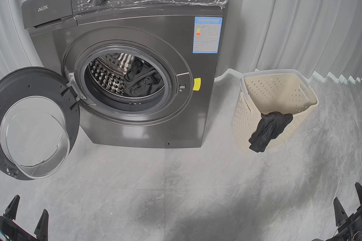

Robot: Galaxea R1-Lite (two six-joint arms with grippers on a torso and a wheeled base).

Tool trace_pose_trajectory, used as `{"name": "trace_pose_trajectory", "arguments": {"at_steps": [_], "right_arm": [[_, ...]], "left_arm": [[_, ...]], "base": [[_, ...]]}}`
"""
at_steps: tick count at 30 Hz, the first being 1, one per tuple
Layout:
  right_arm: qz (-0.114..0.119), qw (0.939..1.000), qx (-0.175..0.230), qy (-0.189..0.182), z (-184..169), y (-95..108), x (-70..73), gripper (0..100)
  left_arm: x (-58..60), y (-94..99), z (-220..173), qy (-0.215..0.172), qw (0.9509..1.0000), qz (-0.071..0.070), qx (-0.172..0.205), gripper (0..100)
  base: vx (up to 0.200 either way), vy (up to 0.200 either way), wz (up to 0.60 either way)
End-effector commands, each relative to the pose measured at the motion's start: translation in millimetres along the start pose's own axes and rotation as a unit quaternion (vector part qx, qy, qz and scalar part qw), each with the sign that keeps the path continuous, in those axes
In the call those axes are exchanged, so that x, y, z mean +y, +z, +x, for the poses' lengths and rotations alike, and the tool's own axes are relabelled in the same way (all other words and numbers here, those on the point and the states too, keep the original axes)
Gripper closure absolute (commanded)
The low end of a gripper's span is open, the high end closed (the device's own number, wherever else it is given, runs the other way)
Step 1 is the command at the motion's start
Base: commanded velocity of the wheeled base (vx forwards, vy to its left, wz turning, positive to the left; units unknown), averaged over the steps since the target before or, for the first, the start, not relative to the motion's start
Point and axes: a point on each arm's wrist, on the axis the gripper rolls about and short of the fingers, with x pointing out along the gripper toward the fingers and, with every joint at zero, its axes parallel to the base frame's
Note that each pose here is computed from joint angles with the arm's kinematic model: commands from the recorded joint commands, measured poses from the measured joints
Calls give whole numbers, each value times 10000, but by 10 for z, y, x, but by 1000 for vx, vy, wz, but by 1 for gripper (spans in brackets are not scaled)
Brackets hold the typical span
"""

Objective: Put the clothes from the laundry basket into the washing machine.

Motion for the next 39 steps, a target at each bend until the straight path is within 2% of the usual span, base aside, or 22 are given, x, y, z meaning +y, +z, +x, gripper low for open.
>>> {"name": "trace_pose_trajectory", "arguments": {"at_steps": [1,7,16,25,37,39], "right_arm": [[-9,10000,15,8,2,-48,0,0],[-1,10000,15,8,2,-48,0,0],[-1,10000,15,8,2,-48,0,0],[-1,10000,15,8,2,-48,0,0],[-1,10000,15,8,2,-48,0,0],[-2,10000,7,8,2,-46,0,0]], "left_arm": [[1,-50,3,-6,10000,4,21,0],[1,-50,3,2,10000,-19,20,0],[1,-49,3,2,10000,-27,13,0],[2,-49,3,9,10000,-34,13,0],[2,-46,2,9,10000,-65,13,0],[2,-46,2,9,10000,-57,13,0]], "base": [[0,-200,0],[0,-200,0],[0,0,0],[0,-200,0],[0,0,0],[0,-200,0]]}}
